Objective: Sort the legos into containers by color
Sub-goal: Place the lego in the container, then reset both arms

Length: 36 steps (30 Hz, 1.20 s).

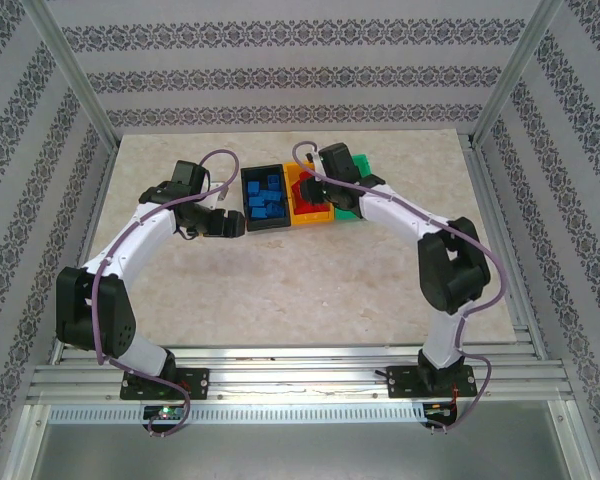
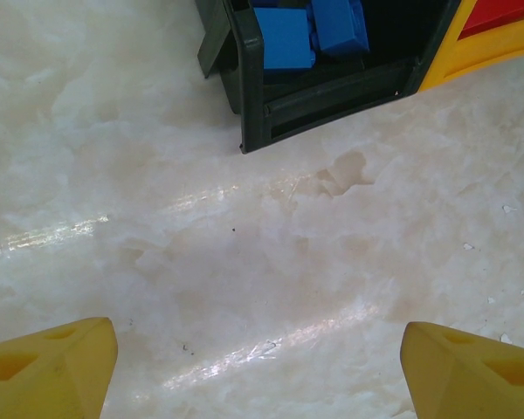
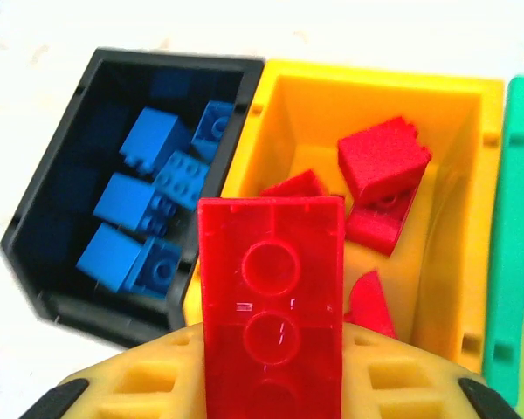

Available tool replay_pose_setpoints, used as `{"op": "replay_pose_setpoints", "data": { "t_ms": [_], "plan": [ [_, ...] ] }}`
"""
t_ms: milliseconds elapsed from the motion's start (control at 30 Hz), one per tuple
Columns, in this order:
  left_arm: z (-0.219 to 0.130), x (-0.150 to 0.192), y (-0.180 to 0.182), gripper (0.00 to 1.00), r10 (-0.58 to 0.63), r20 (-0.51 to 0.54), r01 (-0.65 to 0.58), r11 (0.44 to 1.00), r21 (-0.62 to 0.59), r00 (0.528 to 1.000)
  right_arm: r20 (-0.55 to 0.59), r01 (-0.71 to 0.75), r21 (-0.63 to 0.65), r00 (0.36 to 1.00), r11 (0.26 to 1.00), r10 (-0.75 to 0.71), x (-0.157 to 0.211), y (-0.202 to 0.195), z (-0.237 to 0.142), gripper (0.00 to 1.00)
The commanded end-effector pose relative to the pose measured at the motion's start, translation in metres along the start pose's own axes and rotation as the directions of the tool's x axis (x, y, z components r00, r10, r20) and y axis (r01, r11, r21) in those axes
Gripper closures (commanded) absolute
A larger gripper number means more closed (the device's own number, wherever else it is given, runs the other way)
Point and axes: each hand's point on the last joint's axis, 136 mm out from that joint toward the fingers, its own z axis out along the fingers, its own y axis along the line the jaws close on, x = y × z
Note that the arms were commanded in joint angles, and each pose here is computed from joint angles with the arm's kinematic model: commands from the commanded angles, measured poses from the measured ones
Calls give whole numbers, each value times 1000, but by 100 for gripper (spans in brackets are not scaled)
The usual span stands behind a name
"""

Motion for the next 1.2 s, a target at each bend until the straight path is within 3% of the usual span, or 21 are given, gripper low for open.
{"op": "replay_pose_setpoints", "data": {
  "t_ms": [0, 67, 167, 300, 567, 767, 933, 1100, 1167],
  "plan": [
    [-7, 0, 5, 15, 16, 0, -16, 1000, -19, 1000, -11, -7, 63, 1000, 998, 8, -6, -22, 13, 71],
    [-7, 1, 5, 15, 16, -2, -16, 1000, -20, 1000, -10, -19, 67, 1000, 998, 20, -8, -27, 16, 69],
    [-7, 0, 5, 15, 15, -2, -16, 1000, -19, 1000, -17, -18, 79, 1000, 997, 20, -5, -31, 16, 56],
    [-6, 1, 5, 15, 14, -6, -14, 1000, -18, 1000, -14, -15, 54, 1000, 998, 16, 4, -26, 11, 47],
    [-2, 2, 7, 15, 10, -17, -10, 1000, -20, 1000, 9, -10, 4, 1000, 1000, 10, 23, -15, -21, 44],
    [1, 3, 7, 15, 7, -24, -7, 1000, -20, 1000, 111, 24, 46, 993, 999, -29, 30, -23, -70, 43],
    [3, 2, 6, 15, 5, -29, -5, 1000, -11, 1000, 242, -2, 170, 970, 985, -40, 31, -50, -117, 39],
    [0, 2, 4, 15, 8, -21, -8, 1000, -5, 1000, 360, -171, 297, 931, 939, 56, 50, -107, -148, 35],
    [-2, 1, 4, 15, 10, -14, -10, 1000, -5, 1000, 406, -195, 352, 913, 915, 38, 56, -130, -158, 27]
  ]
}}
